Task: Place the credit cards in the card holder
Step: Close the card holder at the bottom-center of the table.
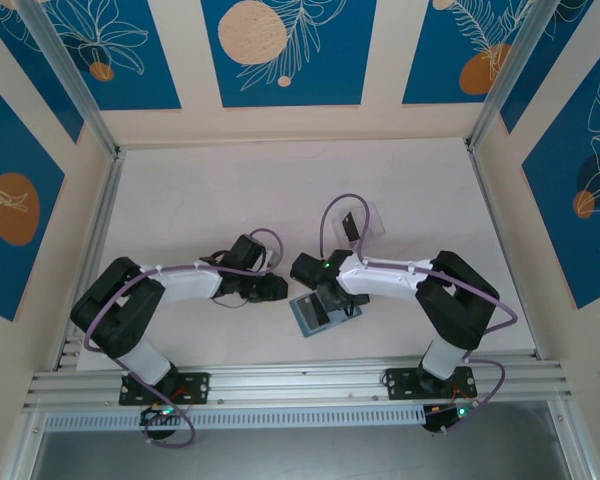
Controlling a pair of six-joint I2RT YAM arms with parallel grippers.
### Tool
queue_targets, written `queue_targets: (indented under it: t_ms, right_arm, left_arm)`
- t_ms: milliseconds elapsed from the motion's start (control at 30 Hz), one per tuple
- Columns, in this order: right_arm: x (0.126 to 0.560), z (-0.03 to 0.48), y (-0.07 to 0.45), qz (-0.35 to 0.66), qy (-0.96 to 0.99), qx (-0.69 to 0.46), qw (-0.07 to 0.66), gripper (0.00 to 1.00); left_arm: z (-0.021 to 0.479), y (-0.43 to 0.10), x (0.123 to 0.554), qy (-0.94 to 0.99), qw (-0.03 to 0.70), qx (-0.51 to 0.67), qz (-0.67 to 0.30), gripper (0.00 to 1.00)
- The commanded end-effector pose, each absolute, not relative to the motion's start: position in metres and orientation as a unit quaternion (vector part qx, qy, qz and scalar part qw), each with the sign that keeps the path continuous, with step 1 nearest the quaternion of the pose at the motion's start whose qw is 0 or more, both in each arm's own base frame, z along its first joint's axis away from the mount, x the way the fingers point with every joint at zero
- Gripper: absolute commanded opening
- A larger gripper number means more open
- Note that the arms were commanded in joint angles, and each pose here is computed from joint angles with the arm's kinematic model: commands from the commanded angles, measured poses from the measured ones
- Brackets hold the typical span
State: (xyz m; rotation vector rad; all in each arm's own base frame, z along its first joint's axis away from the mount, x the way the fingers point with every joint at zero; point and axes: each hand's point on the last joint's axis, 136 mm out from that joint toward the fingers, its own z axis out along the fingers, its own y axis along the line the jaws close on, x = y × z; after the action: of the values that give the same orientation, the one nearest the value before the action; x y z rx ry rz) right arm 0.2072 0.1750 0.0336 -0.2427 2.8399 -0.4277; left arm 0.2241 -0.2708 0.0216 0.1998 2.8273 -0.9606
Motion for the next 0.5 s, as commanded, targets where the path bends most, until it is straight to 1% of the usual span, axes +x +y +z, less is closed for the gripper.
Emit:
queue_targets:
  t_ms: [0, 133, 333, 467]
  right_arm:
    - [0.207, 0.029, 0.169, -0.154, 0.977, -0.079, 0.124, 0.58]
    - [0.21, 0.032, 0.162, -0.167, 0.974, -0.073, 0.132, 0.54]
    - [0.214, 0.038, 0.155, -0.185, 0.97, -0.07, 0.142, 0.43]
    - [0.217, 0.04, 0.154, -0.186, 0.969, -0.07, 0.144, 0.3]
  left_arm:
    - [-0.003, -0.282, 0.17, 0.938, -0.02, 0.099, -0.331, 0.37]
    - [-0.004, -0.281, 0.17, 0.939, -0.02, 0.098, -0.328, 0.37]
    - [-0.004, -0.282, 0.17, 0.939, -0.019, 0.097, -0.329, 0.37]
    - [-0.004, -0.281, 0.169, 0.939, -0.02, 0.097, -0.329, 0.36]
